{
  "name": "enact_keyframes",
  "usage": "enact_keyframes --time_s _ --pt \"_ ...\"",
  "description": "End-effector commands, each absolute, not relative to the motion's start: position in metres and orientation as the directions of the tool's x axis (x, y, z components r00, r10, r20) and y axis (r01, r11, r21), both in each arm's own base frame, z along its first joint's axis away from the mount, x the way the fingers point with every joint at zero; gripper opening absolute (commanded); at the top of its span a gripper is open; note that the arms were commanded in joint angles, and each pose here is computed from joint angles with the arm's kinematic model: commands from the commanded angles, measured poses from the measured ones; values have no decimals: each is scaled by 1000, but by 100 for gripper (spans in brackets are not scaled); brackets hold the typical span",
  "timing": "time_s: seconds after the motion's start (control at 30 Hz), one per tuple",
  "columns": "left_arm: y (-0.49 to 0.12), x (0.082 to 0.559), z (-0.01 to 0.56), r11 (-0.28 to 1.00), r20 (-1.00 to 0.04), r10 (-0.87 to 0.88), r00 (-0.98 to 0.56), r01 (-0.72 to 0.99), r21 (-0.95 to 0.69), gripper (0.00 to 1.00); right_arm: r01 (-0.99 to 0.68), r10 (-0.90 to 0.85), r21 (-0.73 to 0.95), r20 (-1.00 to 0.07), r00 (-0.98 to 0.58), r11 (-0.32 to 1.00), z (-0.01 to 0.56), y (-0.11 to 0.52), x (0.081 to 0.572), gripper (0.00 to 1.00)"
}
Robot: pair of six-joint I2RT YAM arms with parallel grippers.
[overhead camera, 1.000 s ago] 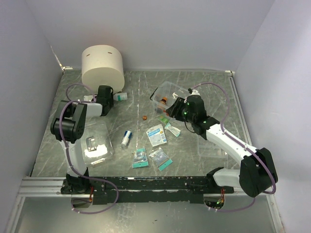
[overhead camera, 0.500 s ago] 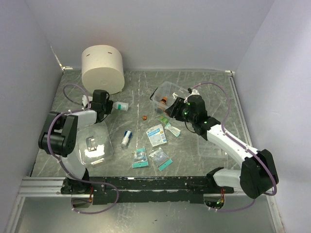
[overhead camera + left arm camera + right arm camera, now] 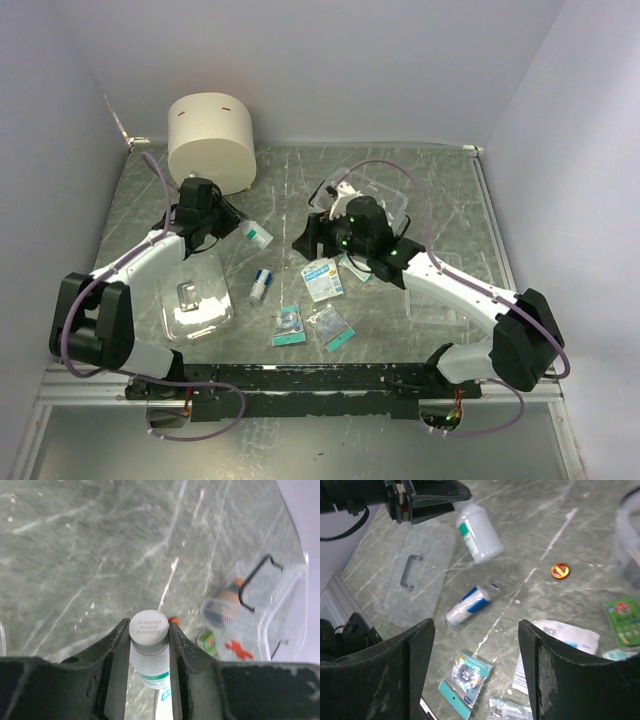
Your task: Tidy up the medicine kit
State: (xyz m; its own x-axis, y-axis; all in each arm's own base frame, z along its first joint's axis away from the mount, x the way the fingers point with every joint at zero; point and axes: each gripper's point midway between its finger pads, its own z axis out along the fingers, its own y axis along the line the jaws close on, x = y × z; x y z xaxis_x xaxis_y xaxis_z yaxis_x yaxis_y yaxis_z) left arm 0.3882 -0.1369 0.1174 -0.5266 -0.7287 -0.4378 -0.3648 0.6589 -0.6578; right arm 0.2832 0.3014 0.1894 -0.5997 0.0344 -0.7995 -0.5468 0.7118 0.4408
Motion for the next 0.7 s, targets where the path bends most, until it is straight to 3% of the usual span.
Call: enact_keyframes --time_s 0.0,0.1,0.27,0.37,0.67 --pt "-171 363 170 750 -516 -501 -695 -51 -660 23 -648 9 411 -848 -529 641 209 324 282 69" --pt "-186 348 205 730 -573 -402 -714 128 -672 23 -620 56 442 -839 -541 648 218 329 289 69" --pt "-199 325 253 679 -692 -273 -669 375 -631 23 -703 93 503 -840 -534 503 246 352 277 70" --pt "-209 311 271 616 -742 -192 -642 510 -601 23 -715 108 497 -849 -517 491 259 354 279 70" --pt "-225 288 311 464 -813 -151 -563 685 -561 22 -781 139 491 -868 -477 386 288 365 265 71"
